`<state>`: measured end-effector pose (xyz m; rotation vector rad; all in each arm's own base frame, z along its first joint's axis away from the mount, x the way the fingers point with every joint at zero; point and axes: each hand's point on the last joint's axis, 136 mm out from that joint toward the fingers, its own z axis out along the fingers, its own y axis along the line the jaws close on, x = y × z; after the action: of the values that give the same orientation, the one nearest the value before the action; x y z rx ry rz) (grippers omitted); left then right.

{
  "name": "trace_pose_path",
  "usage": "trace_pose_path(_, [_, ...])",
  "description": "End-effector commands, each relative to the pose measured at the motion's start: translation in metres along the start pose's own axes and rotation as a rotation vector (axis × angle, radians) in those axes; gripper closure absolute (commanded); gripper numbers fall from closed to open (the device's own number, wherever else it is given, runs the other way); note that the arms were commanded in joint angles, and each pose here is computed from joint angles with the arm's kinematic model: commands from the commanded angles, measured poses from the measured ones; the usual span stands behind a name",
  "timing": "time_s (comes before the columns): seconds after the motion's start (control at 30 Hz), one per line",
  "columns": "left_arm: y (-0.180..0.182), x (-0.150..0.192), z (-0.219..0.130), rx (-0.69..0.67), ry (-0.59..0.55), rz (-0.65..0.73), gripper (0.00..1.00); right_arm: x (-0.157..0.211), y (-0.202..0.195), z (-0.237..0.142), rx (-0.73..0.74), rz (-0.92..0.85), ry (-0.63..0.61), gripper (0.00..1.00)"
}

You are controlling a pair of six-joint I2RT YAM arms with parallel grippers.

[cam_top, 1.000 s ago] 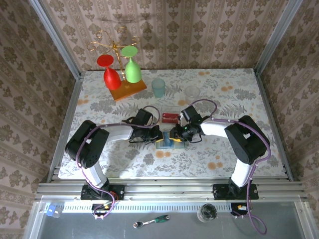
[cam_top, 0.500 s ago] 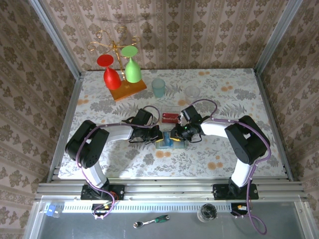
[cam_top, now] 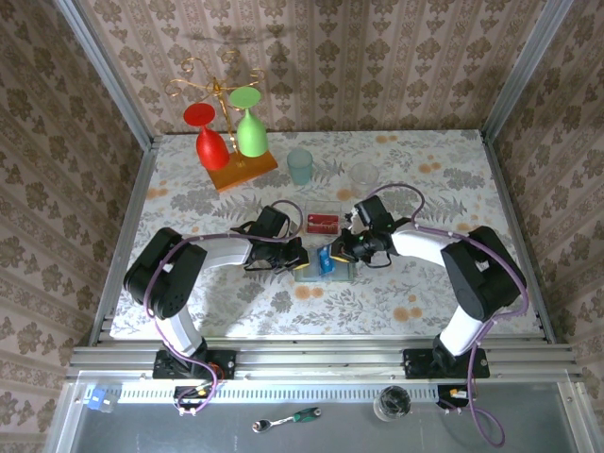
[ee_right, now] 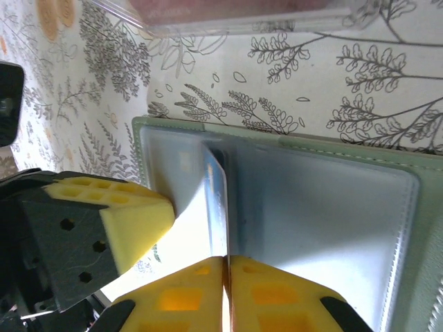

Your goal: Take the credit cards out of the card holder

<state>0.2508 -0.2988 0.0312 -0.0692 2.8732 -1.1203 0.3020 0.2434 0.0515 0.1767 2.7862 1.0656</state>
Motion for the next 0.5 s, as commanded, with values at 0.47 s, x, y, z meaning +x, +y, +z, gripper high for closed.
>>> trace_pose_path(0.47, [0.006,0.005,-0.004,-0.019,0.013,-0.006,1.00,-0.007,0.006,-0.037,0.083,-0.116,-0.037,0.92])
